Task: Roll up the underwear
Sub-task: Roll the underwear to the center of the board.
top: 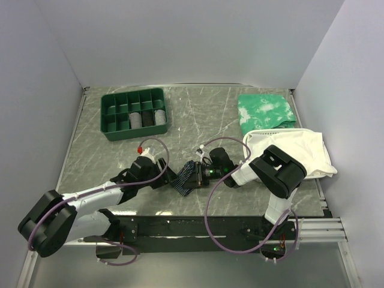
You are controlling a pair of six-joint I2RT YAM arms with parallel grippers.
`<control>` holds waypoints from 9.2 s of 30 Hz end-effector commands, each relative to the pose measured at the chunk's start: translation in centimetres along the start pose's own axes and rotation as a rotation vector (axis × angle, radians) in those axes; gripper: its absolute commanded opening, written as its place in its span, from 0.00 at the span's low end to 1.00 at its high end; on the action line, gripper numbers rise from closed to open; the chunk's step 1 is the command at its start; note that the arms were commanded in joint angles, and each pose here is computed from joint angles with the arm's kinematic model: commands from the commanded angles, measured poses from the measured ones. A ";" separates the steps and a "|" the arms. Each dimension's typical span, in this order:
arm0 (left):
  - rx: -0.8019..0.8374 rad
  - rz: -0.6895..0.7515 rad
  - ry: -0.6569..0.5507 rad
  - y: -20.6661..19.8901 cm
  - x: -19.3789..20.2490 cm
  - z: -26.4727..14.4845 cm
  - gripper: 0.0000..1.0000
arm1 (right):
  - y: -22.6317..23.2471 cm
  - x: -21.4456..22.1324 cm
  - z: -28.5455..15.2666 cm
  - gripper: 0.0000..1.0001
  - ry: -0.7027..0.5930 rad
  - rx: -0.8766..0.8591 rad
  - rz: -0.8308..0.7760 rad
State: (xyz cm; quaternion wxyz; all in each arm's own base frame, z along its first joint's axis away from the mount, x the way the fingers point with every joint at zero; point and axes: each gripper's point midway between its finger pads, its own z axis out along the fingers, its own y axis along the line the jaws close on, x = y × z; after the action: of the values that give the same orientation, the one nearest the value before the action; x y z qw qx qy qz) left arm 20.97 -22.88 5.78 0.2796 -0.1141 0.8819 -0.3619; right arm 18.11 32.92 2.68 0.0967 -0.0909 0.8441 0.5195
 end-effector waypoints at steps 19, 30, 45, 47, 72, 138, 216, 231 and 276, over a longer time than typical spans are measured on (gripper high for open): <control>-0.075 -0.097 -0.068 1.1 -0.3 1.7 0.67 | -2.5 0.5 0.2 0.15 0.000 0.071 0.033; -0.097 -0.110 -0.042 2.6 1.1 2.4 0.48 | -2.1 0.4 0.2 0.17 0.003 0.054 0.018; -0.112 -0.003 -0.035 0.2 -0.5 2.0 0.29 | 2.4 -5.4 -7.3 0.69 -0.234 0.435 -0.402; -0.114 0.008 -0.031 -0.3 -0.8 1.8 0.29 | 2.6 -5.2 -8.3 0.70 -0.242 0.501 -0.447; -0.269 -0.016 0.221 0.4 2.2 4.2 0.32 | 4.0 -0.1 -0.5 0.70 -0.144 0.700 -0.783; -0.118 -0.075 -0.136 1.8 -6.9 -3.0 0.72 | 2.5 1.1 1.0 0.16 0.004 -0.003 -0.235; -0.322 -0.130 -0.046 4.3 3.4 2.8 0.42 | 1.6 -1.8 -1.4 0.63 -0.045 0.038 -0.018; -0.305 -0.024 0.038 0.8 3.4 4.0 0.42 | 1.2 -3.1 -8.0 0.71 -0.276 0.622 -0.479; -0.294 -0.057 0.142 0.5 3.5 4.4 0.43 | -0.3 0.9 -2.2 0.57 -0.139 0.782 -0.717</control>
State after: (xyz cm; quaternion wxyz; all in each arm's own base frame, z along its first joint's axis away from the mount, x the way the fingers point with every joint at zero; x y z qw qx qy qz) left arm 21.80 -27.71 3.19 0.2077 -0.1610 0.9257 -0.2721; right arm 17.09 30.17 2.83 0.3421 -0.3049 0.8830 0.1014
